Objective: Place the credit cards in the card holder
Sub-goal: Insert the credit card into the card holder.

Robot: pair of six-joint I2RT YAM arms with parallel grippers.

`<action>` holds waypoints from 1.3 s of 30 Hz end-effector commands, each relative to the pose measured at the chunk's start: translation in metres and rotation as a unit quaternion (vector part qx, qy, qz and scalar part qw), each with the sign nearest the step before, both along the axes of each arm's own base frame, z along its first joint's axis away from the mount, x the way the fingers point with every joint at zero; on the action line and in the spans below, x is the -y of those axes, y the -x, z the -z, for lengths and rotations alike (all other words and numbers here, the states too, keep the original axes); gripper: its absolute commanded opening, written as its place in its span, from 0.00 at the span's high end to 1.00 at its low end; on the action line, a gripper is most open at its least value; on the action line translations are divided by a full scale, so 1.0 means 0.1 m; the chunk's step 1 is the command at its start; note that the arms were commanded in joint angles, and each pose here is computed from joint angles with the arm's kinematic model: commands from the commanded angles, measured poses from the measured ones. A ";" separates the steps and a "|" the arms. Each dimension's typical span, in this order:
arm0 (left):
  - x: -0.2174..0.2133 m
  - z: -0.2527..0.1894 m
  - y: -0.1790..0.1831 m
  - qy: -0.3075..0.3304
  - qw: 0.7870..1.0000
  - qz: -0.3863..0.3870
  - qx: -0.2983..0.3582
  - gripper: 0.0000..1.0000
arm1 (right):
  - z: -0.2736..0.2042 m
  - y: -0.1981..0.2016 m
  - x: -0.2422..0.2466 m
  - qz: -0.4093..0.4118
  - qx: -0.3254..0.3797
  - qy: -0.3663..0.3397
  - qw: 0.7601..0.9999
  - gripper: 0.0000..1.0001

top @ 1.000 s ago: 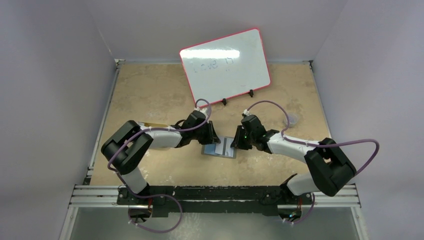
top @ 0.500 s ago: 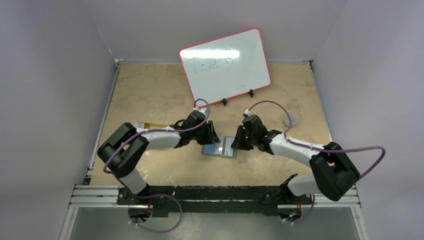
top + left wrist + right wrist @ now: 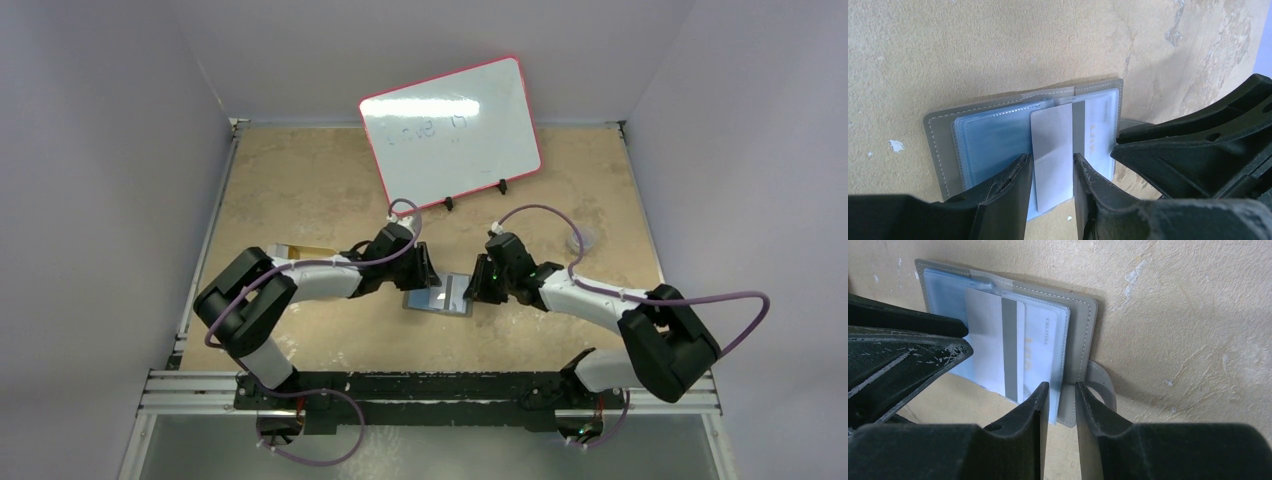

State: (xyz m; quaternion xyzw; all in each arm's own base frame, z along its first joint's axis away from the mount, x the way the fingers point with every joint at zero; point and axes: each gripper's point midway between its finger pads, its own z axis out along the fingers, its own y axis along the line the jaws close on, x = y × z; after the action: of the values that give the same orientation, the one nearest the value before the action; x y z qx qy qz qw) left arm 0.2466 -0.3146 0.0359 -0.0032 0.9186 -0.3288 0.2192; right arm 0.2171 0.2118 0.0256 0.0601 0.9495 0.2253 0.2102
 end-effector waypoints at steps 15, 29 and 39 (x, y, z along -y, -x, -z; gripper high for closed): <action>0.40 -0.10 0.11 0.063 0.998 0.005 0.004 0.67 | 0.07 0.00 -0.06 0.000 0.000 -0.015 1.000 0.74; 0.43 -0.32 0.04 0.066 0.997 -0.011 0.023 0.65 | 0.01 -0.03 -0.03 0.003 0.006 -0.006 1.000 0.74; 0.10 -0.59 -0.12 -0.031 0.996 -0.028 0.084 0.47 | -0.28 -0.13 -0.02 0.004 0.035 -0.002 0.999 0.72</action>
State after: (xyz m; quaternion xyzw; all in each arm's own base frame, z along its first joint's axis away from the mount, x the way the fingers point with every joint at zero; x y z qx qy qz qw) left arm 0.2375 -0.3306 0.0498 -0.0137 0.9190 -0.3152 0.2367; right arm 0.2161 0.2106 0.0311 0.0621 0.9477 0.2280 0.2147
